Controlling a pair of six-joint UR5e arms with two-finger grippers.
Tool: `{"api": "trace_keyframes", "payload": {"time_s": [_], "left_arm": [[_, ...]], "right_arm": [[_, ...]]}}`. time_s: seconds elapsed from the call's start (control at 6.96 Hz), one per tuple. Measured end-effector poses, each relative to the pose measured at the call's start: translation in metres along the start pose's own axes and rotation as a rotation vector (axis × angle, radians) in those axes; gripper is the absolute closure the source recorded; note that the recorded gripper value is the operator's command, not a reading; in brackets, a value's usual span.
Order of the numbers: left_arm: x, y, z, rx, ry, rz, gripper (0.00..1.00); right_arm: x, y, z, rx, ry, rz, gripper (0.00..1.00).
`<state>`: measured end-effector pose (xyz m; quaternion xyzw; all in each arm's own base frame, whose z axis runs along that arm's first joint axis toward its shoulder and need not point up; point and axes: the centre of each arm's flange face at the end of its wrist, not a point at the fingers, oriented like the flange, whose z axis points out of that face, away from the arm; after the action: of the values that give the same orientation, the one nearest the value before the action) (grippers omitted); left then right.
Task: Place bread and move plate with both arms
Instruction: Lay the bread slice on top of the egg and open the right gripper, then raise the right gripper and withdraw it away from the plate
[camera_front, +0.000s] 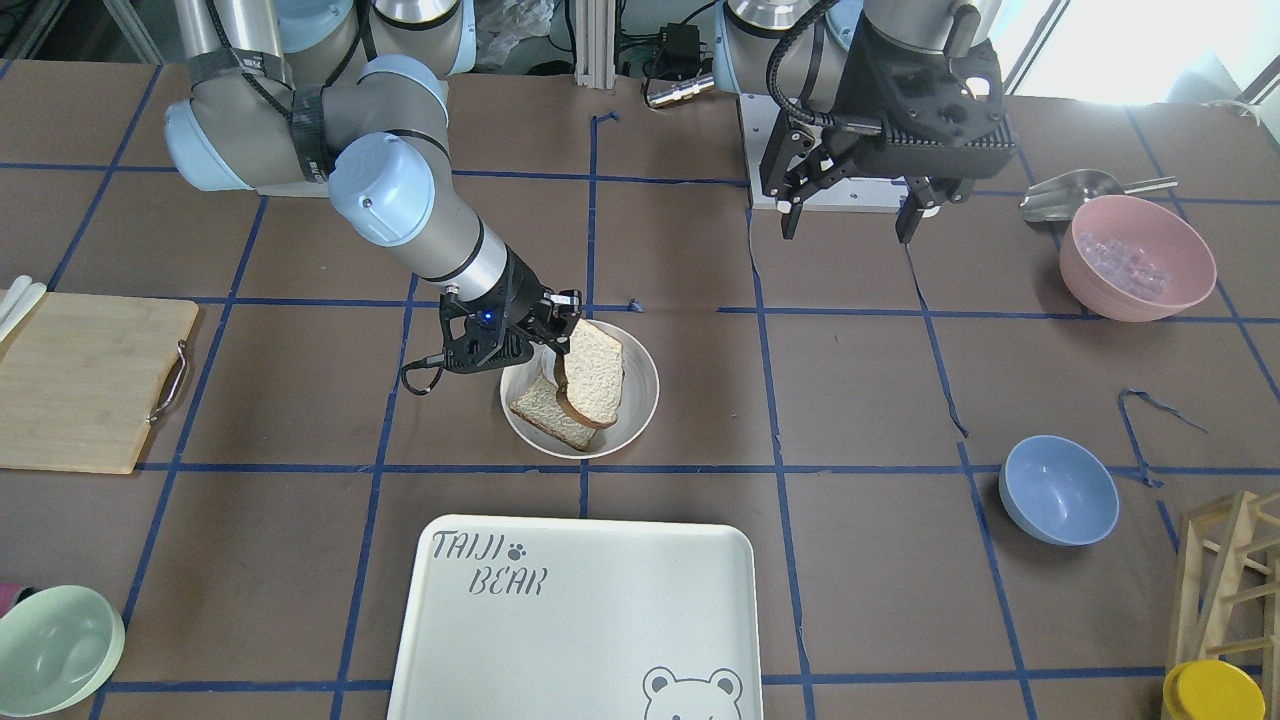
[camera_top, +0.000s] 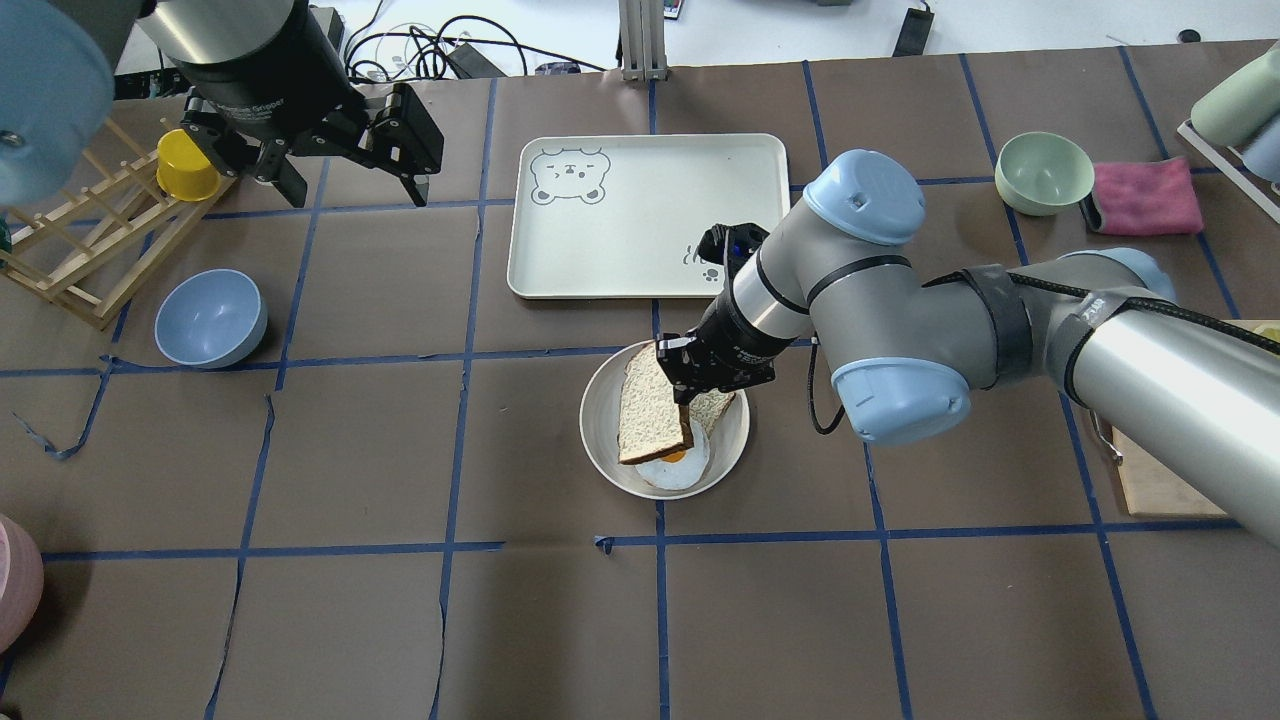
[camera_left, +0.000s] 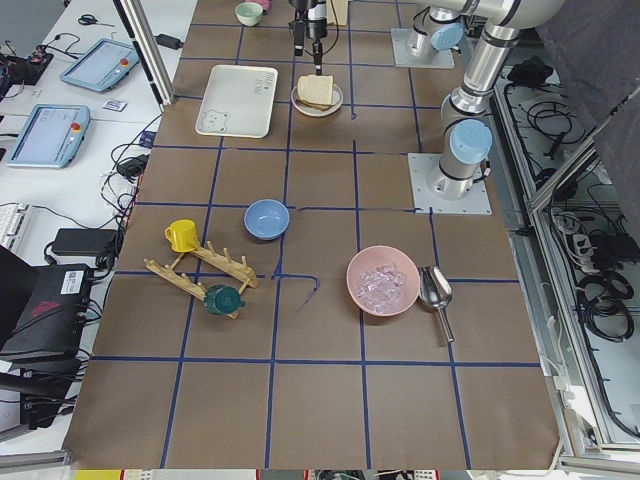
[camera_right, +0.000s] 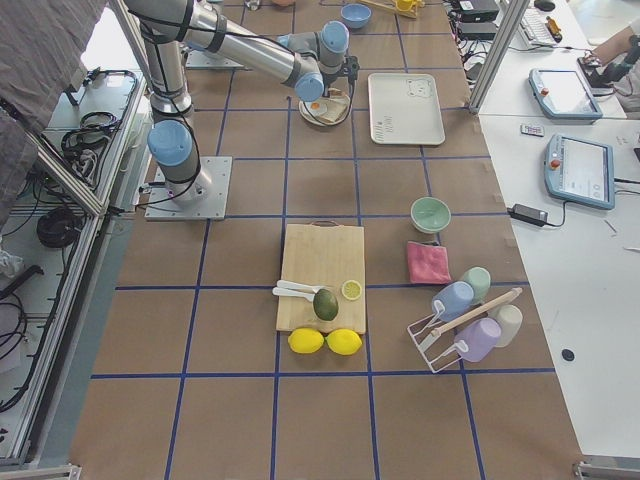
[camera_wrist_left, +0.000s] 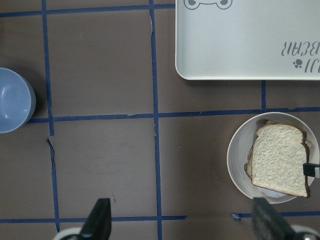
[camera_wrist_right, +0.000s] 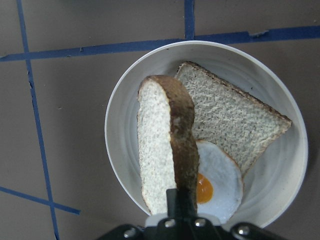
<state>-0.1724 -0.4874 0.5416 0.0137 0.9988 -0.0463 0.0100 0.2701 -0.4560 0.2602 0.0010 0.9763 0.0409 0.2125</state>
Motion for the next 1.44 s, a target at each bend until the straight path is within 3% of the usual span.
{"api": "trace_keyframes", "payload": {"time_s": [0.43,0.58,0.72,0.86,1.15,1.44], "left_arm": [[0.0,0.0,0.0,0.0,-0.001,0.0,0.0],[0.0,0.0,0.0,0.0,0.0,0.0,0.0],[0.0,0.0,0.0,0.0,0.0,0.0,0.0],[0.0,0.0,0.0,0.0,0.0,0.0,0.0],[0.0,0.0,0.0,0.0,0.0,0.0,0.0],[0.0,0.0,0.0,0.0,0.0,0.0,0.0]], "right_arm": [[0.005,0.005,0.008,-0.007,0.009,-0.013,1.0],[0.005,0.005,0.008,-0.008,0.011,-0.021,0.75],[0.006,0.005,0.009,-0.007,0.017,-0.023,0.26],[0.008,0.004,0.007,0.002,0.041,-0.024,0.01],[0.009,-0.01,-0.012,0.047,0.129,-0.028,0.0],[-0.004,-0.035,-0.059,0.052,0.222,-0.016,0.0]]}}
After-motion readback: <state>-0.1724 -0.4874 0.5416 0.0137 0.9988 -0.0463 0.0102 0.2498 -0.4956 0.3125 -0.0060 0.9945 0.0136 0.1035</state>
